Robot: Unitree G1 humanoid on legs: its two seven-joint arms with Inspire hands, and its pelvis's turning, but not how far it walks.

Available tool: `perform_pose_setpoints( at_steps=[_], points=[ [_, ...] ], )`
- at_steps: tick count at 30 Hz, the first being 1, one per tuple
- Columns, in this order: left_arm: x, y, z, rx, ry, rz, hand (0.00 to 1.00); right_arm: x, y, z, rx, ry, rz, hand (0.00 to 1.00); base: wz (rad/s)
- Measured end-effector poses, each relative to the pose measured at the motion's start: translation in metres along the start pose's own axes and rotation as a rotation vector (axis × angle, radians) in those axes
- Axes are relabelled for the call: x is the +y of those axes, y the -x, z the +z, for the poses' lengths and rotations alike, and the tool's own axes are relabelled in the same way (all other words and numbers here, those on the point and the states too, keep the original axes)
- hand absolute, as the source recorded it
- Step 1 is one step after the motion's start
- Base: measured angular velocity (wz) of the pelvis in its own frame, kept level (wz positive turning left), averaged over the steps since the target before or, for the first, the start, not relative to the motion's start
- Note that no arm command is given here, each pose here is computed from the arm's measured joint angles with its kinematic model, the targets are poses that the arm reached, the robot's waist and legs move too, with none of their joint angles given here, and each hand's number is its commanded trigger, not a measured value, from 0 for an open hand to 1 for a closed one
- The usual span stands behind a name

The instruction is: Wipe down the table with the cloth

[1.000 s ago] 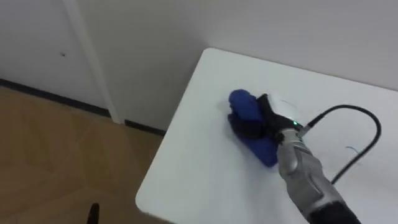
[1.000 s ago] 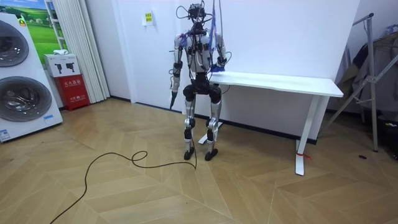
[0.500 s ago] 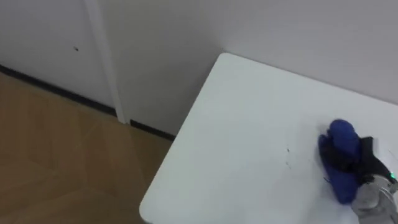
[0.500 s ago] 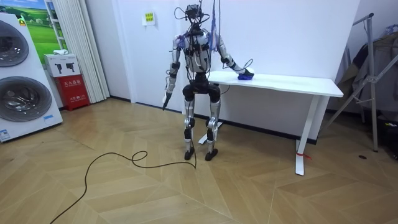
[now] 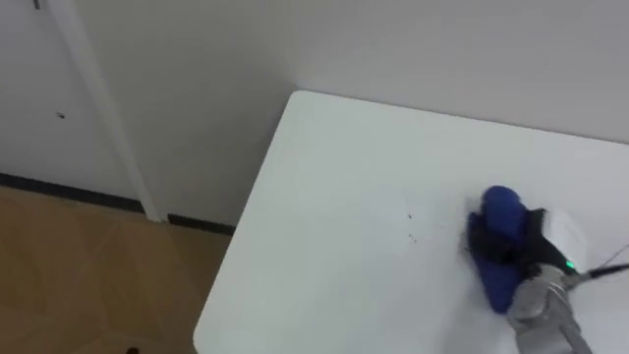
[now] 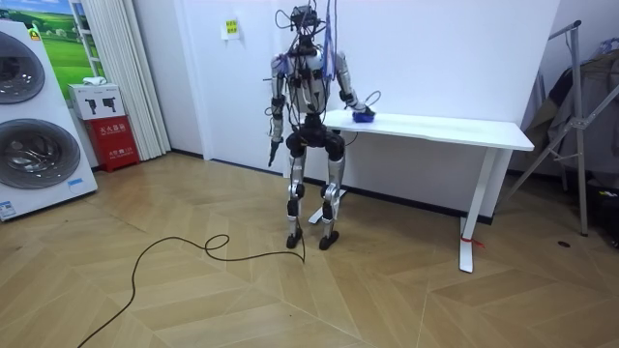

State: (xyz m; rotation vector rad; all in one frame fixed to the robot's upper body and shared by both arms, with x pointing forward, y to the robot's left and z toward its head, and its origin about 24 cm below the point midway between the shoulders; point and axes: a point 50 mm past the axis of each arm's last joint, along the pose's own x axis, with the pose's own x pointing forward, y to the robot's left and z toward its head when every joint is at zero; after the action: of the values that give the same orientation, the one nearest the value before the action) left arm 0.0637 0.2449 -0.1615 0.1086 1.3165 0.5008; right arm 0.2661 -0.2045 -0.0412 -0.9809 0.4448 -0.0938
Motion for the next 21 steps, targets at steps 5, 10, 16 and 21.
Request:
perform_pose_setpoints(
  at_steps=[5, 10, 16, 21],
  points=[
    [0.018, 0.0, -0.025, 0.066, -0.003, 0.042, 0.0, -0.014, -0.01, 0.002, -0.007, 0.002, -0.031, 1.0, 0.46],
    [0.04, 0.004, -0.055, 0.137, 0.029, 0.102, 0.0, -0.029, -0.008, -0.045, 0.096, -0.018, -0.083, 1.0, 0.28],
    [0.05, 0.003, -0.051, 0.13, 0.077, 0.132, 0.0, -0.025, 0.017, -0.106, 0.292, -0.075, -0.147, 1.0, 0.01],
    [0.043, -0.001, -0.027, 0.063, 0.08, 0.113, 0.0, -0.022, 0.029, -0.121, 0.324, -0.042, -0.164, 1.0, -0.17]
  ],
)
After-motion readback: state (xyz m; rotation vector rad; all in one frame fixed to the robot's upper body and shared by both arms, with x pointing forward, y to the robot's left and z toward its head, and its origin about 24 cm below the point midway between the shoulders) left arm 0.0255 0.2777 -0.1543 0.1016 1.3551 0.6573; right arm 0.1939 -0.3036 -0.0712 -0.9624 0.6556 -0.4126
